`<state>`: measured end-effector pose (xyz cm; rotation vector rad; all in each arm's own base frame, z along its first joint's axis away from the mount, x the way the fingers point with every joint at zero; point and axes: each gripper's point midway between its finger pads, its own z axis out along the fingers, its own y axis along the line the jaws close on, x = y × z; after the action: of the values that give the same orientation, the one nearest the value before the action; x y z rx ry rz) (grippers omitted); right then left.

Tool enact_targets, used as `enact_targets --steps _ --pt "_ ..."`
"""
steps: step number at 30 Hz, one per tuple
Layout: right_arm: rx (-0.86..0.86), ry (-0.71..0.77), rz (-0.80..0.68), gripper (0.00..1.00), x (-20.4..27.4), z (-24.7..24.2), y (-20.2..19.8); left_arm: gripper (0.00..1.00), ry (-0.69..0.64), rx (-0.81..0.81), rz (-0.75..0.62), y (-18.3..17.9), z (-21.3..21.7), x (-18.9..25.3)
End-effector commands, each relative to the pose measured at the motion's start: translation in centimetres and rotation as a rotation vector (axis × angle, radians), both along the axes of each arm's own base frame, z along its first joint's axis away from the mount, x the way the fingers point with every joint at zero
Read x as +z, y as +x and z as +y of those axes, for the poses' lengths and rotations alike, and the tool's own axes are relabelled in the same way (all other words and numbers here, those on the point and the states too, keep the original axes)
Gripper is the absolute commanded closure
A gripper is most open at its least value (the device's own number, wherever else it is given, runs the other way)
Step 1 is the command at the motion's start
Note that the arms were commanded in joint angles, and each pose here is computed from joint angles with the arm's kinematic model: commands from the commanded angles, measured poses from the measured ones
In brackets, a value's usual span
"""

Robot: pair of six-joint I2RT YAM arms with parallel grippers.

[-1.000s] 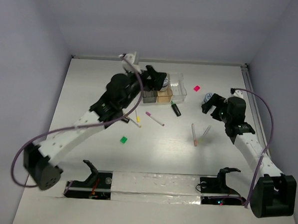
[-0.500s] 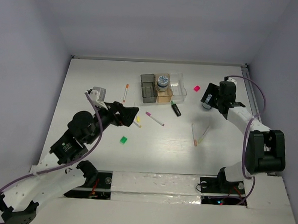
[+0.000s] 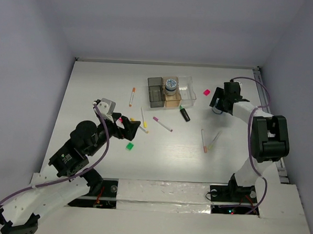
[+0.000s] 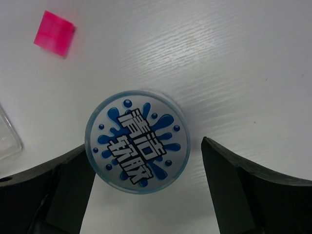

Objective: Sort the stationery into containers
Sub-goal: Pick up the stationery from the center of the board.

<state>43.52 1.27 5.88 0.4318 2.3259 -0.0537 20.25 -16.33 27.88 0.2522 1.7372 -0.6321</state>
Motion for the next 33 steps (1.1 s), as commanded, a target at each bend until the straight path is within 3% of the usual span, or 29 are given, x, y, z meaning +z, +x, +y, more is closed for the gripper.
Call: enact_targets --steps 1,6,12,15,18,23,33 --pt "-0.016 -0.057 -0.078 0.1 2.7 -0.6 2.5 0.02 0.003 -0.017 -0.047 0.1 -0.2 0.8" --pt "-0.011 -0.084 -0.066 0.18 2.6 -0.6 2.7 0.02 0.004 -0.013 -0.049 0.2 -0.1 0.9" --pt "0.032 -0.108 -0.093 0.56 4.4 0.8 3.0 0.02 0.005 -0.007 -0.046 0.4 0.0 0.7" --pt "0.058 -0.167 -0.154 0.58 8.1 2.3 3.0 0.02 0.009 -0.007 -0.043 0.4 0.0 0.6" --pt "0.164 -0.227 -0.244 0.55 12.1 6.9 2.8 0.02 0.014 0.004 -0.035 0.7 0.1 0.4" --pt "0.388 -0.093 -0.393 0.55 17.6 16.2 2.4 0.02 0.03 0.022 -0.012 1.0 0.2 -0.3" --pt "0.563 -0.005 -0.438 0.57 17.4 25.0 4.5 0.02 0.041 0.046 0.003 1.4 0.5 -0.7"
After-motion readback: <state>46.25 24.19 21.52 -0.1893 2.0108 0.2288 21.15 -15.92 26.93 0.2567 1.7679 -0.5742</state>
